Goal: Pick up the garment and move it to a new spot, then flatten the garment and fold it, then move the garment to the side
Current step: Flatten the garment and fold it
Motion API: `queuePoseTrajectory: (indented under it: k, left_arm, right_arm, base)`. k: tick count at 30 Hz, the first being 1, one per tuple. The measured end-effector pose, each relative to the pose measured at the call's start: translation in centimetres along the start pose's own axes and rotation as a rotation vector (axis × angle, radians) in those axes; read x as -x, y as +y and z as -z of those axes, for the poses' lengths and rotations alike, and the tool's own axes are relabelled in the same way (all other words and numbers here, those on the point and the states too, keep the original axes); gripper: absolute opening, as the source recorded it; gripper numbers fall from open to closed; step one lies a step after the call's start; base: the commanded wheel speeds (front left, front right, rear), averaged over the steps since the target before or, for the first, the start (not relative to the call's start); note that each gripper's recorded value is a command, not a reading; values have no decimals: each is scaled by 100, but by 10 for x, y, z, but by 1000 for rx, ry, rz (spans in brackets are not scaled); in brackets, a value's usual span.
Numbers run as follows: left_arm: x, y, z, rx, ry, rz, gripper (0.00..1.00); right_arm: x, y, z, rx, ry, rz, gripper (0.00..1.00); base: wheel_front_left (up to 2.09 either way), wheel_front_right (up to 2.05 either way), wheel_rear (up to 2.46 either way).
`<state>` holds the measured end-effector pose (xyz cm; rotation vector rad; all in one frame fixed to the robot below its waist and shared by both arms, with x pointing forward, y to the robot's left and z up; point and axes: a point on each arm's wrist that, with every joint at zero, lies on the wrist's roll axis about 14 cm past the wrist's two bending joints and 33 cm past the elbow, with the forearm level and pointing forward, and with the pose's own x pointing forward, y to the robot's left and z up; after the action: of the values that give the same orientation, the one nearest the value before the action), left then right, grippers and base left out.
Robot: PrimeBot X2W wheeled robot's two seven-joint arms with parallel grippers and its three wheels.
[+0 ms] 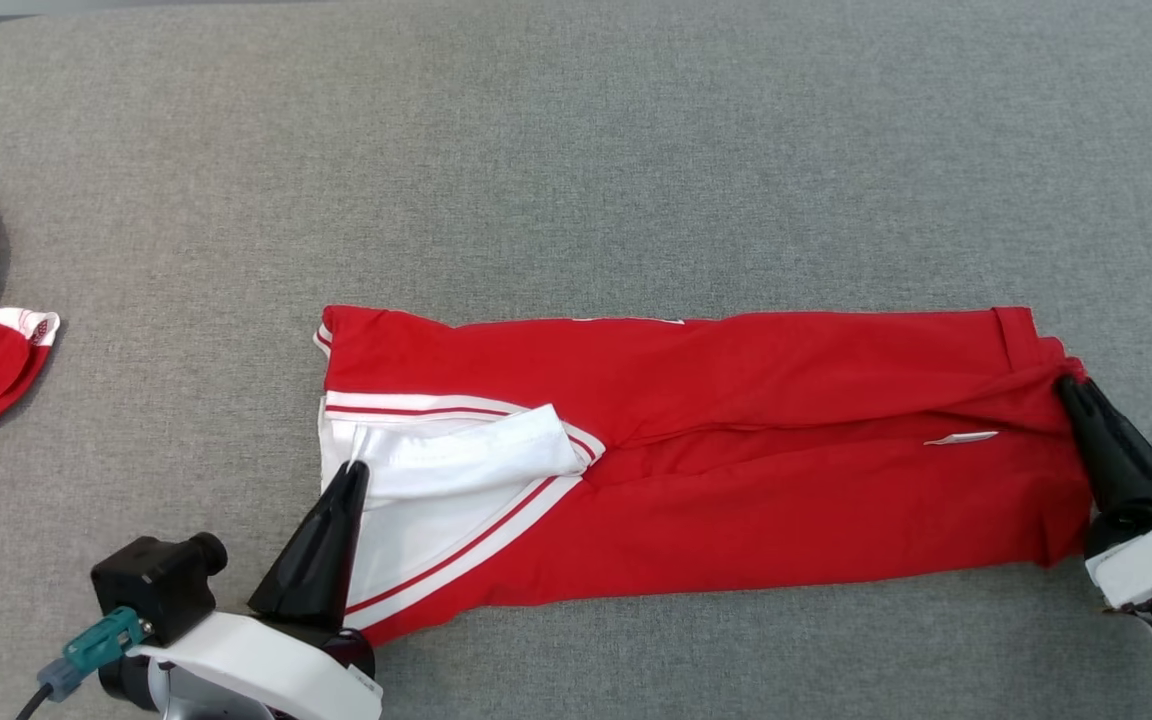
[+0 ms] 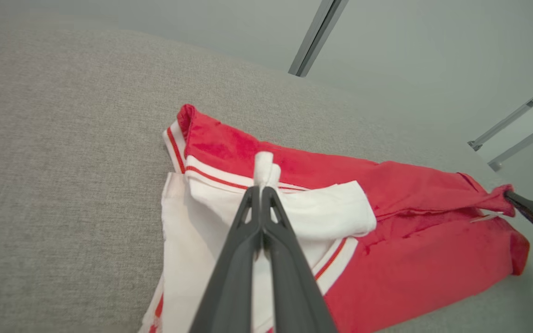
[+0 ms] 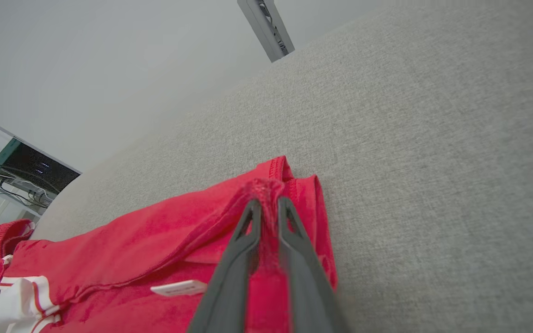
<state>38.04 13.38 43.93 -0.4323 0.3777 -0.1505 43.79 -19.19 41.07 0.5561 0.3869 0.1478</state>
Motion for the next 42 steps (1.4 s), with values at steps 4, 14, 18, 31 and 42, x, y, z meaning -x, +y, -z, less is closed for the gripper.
queuePoseTrajectory:
  k: [4,14,18,31,42]
  left_arm:
    - [0,6,8,18,7,-23,100]
    - [-5,17,-10,10,-148,-87,100]
    - [-7,15,-37,-53,-253,-94,100]
    - [24,17,-106,-225,-519,-158,100]
    - [36,45,-86,-265,-450,-189,100]
  right_arm:
    - [3,4,1,26,-39,-2,100]
    - [23,12,-47,230,-312,23,100]
    - [33,25,-67,296,-400,20,100]
    - [62,51,-66,418,-400,8,100]
    - [69,53,-59,425,-382,17,100]
  base:
    - [0,0,0]
    - [0,0,0]
    - [0,0,0]
    - [0,0,0]
    - [0,0,0]
